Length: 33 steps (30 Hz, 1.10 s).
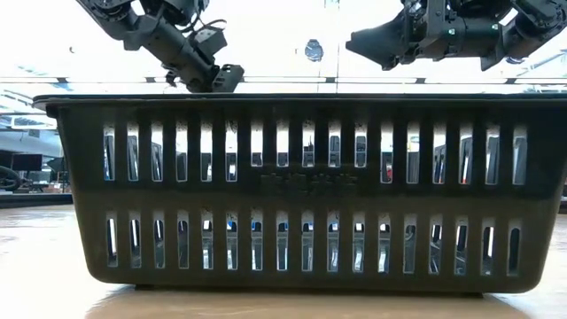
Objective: Sort spring keychains into baskets
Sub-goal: Put the orange spring keychain into the blue basket
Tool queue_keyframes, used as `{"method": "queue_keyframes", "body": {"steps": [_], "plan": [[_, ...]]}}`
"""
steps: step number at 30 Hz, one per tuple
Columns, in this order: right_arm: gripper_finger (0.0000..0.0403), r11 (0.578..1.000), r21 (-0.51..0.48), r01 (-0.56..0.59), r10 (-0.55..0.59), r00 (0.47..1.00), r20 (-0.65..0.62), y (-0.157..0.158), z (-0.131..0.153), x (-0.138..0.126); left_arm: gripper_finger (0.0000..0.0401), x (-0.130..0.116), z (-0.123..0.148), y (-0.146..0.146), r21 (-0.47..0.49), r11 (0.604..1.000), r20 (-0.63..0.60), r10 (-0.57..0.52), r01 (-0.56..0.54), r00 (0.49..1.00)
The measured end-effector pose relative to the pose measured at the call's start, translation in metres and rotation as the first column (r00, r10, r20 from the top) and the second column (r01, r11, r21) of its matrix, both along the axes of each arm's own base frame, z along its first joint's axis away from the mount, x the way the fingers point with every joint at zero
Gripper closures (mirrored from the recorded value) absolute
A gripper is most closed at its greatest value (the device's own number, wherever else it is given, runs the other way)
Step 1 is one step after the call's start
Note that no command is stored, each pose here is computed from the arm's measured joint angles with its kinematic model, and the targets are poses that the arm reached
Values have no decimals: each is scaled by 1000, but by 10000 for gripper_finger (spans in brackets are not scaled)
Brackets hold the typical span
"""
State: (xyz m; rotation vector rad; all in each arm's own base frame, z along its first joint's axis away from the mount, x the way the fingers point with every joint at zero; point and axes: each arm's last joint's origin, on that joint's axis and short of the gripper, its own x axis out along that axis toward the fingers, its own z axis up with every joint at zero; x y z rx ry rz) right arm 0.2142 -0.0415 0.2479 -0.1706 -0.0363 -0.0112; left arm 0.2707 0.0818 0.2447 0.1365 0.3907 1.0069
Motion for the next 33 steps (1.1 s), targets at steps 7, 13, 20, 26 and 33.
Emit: {"method": "queue_keyframes", "body": {"steps": [7,13,20,26,33], "plan": [[238,1000,14,-1,1,1000,-5,0,0,0,386,-17,-7,17,23,960,-43,280,-279,959],[240,1000,15,-1,1,1000,-7,0,-1,0,392,-31,-17,38,-44,942,-104,328,-334,939],[239,1000,23,0,1,1000,-13,0,-1,0,387,-58,-39,63,-110,900,-135,406,-421,904],[243,1000,26,0,1,1000,-25,0,-3,0,391,-93,-46,73,-201,851,-131,467,-485,875],[243,1000,27,0,1,1000,-30,0,-3,0,392,-125,-36,64,-226,770,-185,568,-597,802]]}}
